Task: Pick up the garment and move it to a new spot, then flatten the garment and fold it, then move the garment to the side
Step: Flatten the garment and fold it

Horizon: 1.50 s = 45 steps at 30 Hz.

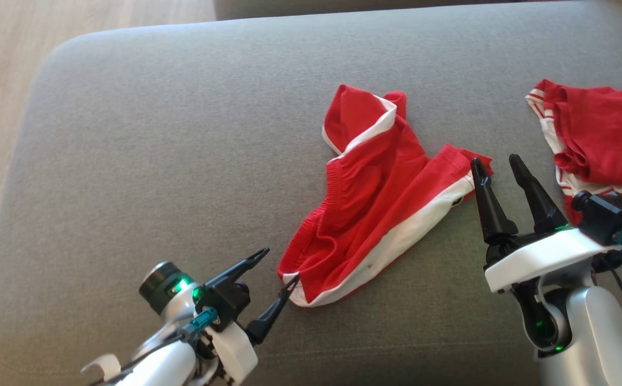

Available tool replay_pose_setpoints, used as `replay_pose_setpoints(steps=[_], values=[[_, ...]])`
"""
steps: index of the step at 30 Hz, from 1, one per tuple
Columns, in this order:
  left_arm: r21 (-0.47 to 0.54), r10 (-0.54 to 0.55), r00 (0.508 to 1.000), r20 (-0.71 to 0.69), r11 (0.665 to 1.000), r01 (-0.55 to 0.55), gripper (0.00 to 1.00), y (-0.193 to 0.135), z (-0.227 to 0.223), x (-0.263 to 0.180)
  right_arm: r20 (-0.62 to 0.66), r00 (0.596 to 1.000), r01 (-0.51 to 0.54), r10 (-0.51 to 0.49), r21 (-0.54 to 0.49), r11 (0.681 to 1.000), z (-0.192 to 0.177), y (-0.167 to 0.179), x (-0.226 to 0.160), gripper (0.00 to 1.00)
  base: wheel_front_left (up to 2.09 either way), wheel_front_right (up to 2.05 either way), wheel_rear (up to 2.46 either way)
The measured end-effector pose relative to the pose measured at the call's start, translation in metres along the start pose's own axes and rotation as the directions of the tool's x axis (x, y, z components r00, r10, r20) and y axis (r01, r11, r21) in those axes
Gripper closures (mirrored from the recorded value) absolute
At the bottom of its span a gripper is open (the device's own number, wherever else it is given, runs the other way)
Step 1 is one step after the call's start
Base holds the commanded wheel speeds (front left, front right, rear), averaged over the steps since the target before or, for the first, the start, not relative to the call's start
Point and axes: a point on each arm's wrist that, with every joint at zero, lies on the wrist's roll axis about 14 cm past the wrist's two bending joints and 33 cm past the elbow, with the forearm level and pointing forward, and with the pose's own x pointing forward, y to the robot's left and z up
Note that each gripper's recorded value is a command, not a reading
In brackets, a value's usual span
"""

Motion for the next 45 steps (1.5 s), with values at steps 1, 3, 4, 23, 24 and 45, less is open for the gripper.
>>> replay_pose_setpoints(steps=[1,3,4,23,24,45], values=[[0.019,-0.029,0.999,-0.019,0.999,0.029,0.0,-0.002,-0.005,0.001,-0.001,1.0,0.005,-0.005,0.0,1.0,0.0,-0.002,-0.001,0.0,0.0,0.0,0.0],[0.048,-0.066,0.997,-0.043,0.997,0.068,0.0,-0.003,-0.01,0.004,-0.005,1.0,0.016,-0.016,0.002,1.0,-0.002,-0.005,-0.003,0.0,0.0,0.0,0.0],[0.061,-0.081,0.996,-0.048,0.995,0.084,0.0,-0.003,-0.01,0.006,-0.003,1.0,0.021,-0.021,0.007,1.0,-0.002,-0.007,-0.004,0.0,0.0,0.0,0.0],[0.141,-0.296,0.934,-0.2,0.934,0.327,0.0,-0.011,-0.023,0.01,-0.011,0.998,0.068,-0.068,0.014,0.998,-0.009,-0.023,-0.012,0.0,0.0,0.0,0.0],[0.141,-0.304,0.931,-0.202,0.932,0.334,0.0,-0.012,-0.023,0.01,-0.013,0.998,0.068,-0.068,0.014,0.998,-0.009,-0.023,-0.012,0.0,0.0,0.0,0.0],[0.099,-0.297,0.925,-0.236,0.94,0.327,1.0,-0.008,-0.032,0.009,-0.027,0.997,0.074,-0.073,0.016,0.997,-0.014,-0.024,-0.011,0.0,0.0,0.0,0.0]])
